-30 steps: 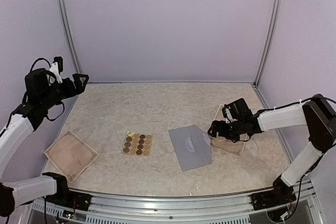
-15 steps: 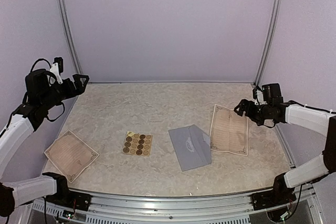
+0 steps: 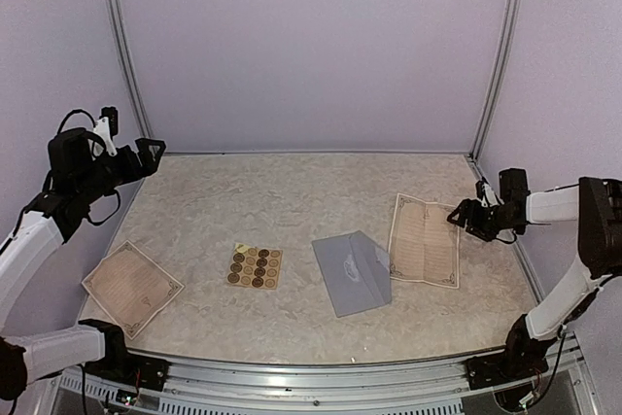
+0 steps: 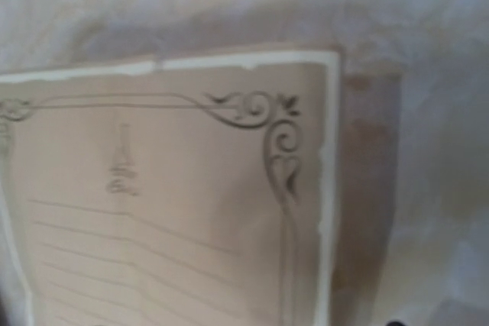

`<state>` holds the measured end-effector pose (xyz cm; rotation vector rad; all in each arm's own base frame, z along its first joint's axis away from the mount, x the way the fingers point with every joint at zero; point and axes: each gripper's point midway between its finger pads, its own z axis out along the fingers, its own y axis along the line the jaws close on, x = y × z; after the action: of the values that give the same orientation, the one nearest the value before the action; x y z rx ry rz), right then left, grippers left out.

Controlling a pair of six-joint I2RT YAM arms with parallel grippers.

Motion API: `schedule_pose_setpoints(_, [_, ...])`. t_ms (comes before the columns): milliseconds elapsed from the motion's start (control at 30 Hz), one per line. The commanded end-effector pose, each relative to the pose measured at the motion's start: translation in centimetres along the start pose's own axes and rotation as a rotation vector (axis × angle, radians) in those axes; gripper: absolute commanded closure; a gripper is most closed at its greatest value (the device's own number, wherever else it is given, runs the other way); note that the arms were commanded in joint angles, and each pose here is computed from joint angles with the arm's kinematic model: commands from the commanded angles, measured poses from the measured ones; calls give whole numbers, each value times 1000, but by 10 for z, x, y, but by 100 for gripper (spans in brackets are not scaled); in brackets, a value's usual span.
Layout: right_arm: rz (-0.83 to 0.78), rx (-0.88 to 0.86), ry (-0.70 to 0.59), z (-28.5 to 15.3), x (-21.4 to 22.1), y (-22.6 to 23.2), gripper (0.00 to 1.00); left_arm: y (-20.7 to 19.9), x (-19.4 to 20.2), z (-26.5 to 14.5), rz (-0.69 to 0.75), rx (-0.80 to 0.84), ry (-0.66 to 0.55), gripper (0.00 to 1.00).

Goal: Place the letter into the envelope and seal it

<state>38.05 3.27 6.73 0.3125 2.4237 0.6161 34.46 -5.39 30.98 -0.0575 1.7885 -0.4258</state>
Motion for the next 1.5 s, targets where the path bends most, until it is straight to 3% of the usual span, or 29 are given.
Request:
schedule_pose_setpoints(0, [-35,-13,-23,8,-16,-5,27,0,1,2,-6,12,-4,1])
schedule_pose_setpoints(400, [-31,-104,43,34,-9,-7,37,1,4,5,-11,12,8,1])
schedule_pose_setpoints(633, [-36,-182,85,42,0,0,47,3,7,9,-14,5,20,1])
schedule_pose_setpoints(700, [-30,-199,95,43,3,2,55,4,8,9,-14,2,21,1])
schedule_pose_setpoints(933, [-32,-284,45,24,-10,26,100,6,10,11,-17,-6,30,1])
schedule_pose_setpoints(1467, [-196,-324,-265,-116,-70,112,100,-26,22,17,19,67,53,1])
